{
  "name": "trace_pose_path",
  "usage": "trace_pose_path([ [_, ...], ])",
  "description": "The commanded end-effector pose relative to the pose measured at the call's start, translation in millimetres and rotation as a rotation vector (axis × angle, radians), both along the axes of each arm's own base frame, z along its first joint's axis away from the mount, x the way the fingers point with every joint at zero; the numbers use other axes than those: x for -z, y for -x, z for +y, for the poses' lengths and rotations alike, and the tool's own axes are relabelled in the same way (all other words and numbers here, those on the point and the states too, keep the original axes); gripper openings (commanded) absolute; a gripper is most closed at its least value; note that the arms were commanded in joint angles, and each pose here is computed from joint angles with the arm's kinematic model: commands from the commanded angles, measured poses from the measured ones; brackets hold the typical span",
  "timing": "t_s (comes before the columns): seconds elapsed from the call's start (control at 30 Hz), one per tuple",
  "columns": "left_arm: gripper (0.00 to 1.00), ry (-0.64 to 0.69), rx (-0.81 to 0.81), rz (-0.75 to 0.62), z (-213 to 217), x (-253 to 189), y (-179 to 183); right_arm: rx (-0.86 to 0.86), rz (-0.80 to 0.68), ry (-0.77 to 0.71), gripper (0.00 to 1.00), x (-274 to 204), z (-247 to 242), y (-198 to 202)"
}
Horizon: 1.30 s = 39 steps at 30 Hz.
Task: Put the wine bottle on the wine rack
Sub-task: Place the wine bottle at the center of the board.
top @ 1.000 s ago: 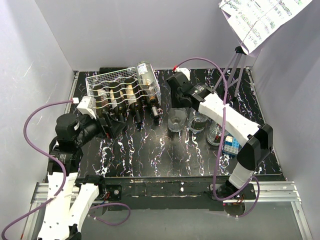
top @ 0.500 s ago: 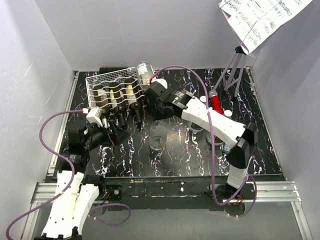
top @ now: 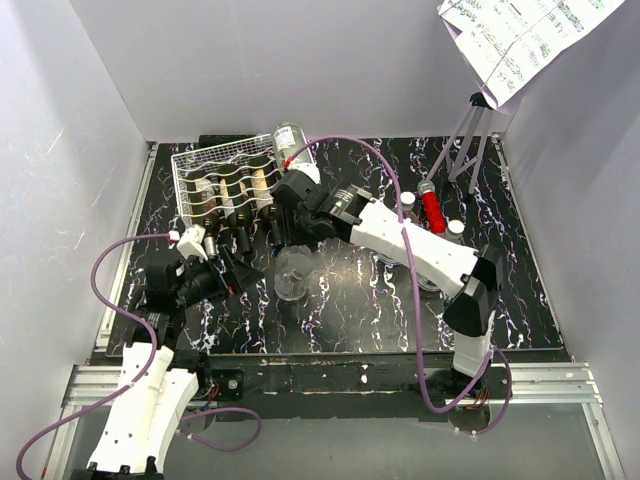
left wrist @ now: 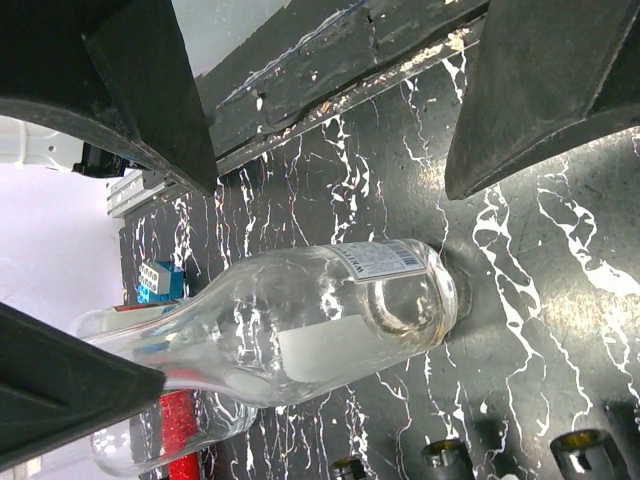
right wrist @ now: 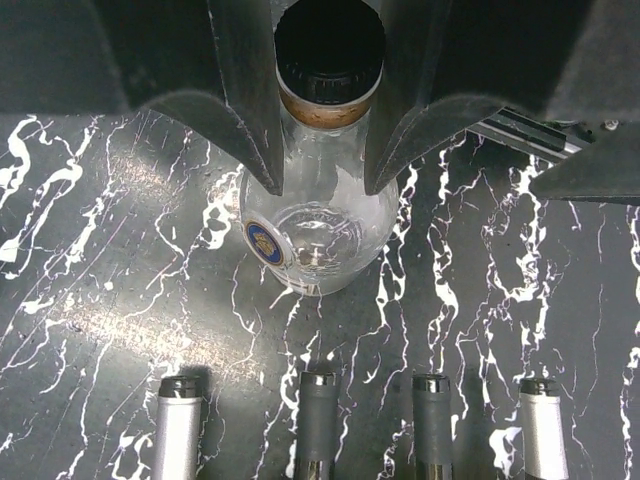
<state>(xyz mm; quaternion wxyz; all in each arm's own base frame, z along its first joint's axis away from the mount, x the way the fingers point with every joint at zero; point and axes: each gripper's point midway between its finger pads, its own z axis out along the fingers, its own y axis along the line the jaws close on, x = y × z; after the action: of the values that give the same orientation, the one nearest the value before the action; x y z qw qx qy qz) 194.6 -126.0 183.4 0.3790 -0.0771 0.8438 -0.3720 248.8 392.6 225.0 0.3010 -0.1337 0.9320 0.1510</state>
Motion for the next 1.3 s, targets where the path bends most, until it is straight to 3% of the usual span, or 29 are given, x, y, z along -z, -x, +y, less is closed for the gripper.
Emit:
trace_pose_path([
  [0.0,0.98,0.031,-0.023,0.003,-1.2,-1.2,-4.5,0.037,-0.041,-0.221,0.01,-47.7,7.0,3.9],
  [0.43,0.98,0.057,0.026,0.105,-18.7,31.2,-12.1,0.121,0.045,-0.284,0.01,1.5,-43.6,39.1],
  [0.67,0.98,0.022,0.035,0.163,-30.4,54.2,-15.0,0.135,0.09,-0.424,0.01,17.4,-67.7,67.9],
  [0.87,0.98,0.014,0.042,0.124,-34.2,58.1,-23.9,0.138,0.135,-0.468,0.01,47.0,-87.5,88.8],
  [1.27,0.98,0.044,0.067,0.222,-74.4,94.9,-5.9,0.098,0.215,-0.518,0.01,84.8,-65.1,96.3],
])
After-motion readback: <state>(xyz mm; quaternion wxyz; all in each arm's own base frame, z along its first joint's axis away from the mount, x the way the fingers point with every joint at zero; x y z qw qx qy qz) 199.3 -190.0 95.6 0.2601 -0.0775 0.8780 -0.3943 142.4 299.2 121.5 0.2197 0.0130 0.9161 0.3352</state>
